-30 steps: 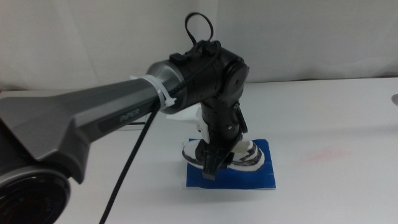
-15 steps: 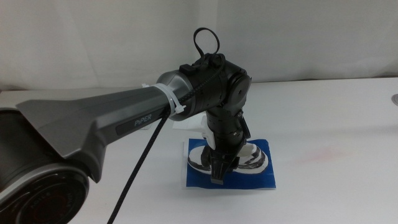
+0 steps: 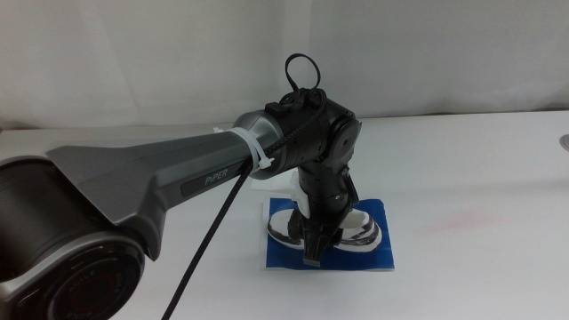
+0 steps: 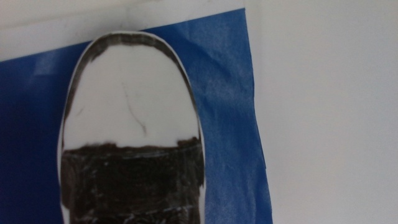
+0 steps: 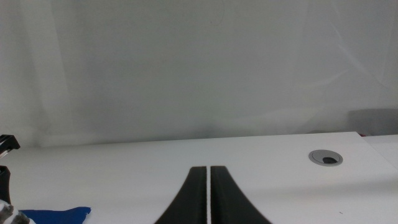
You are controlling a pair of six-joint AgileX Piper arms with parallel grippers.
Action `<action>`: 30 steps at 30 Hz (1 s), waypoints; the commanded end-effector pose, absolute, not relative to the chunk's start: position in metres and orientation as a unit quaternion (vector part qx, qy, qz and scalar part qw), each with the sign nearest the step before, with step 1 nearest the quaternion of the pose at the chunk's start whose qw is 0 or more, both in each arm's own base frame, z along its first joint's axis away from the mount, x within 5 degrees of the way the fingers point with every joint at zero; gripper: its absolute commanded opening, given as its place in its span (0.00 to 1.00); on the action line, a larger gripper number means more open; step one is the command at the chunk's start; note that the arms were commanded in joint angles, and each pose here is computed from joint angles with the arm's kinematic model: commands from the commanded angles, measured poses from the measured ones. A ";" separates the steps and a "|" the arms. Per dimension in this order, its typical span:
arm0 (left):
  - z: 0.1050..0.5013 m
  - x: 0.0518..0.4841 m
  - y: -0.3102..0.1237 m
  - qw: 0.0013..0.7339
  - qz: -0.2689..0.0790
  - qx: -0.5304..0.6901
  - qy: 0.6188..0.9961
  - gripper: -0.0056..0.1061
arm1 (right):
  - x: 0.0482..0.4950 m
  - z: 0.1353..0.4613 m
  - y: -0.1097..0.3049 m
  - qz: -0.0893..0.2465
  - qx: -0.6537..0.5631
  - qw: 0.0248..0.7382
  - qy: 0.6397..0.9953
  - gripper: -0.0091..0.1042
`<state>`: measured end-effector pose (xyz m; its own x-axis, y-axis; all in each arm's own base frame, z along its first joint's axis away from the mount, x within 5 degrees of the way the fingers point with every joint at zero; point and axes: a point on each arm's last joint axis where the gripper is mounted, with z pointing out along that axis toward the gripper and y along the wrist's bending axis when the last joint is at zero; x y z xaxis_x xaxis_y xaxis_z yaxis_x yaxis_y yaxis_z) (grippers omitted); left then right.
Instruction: Use one arm to grab the shoe from the table and place it on the mat.
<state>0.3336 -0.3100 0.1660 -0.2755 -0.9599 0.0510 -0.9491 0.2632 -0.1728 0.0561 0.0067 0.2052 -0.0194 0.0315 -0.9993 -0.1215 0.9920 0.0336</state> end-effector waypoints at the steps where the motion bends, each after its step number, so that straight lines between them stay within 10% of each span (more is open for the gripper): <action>1: 0.166 0.333 -0.312 0.033 -0.085 -0.605 0.791 0.02 | 0.055 0.194 0.007 0.051 -0.036 0.700 0.712 0.06; 20: 0.159 0.340 -0.317 0.040 -0.118 -0.589 0.798 0.21 | 0.055 0.194 0.007 0.051 -0.036 0.700 0.712 0.06; 23: 0.159 0.340 -0.318 0.038 -0.122 -0.592 0.796 0.60 | 0.055 0.194 0.007 0.051 -0.036 0.700 0.712 0.06; 30: 0.160 0.342 -0.319 0.041 -0.135 -0.590 0.795 0.71 | 0.055 0.194 0.007 0.051 -0.036 0.700 0.712 0.06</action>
<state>0.3419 -0.3177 0.1578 -0.3119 -0.9464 0.0837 -0.9240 0.2817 -0.2585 0.0561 0.0067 0.2052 -0.0194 0.0312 -0.9993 -0.1215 0.9920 0.0333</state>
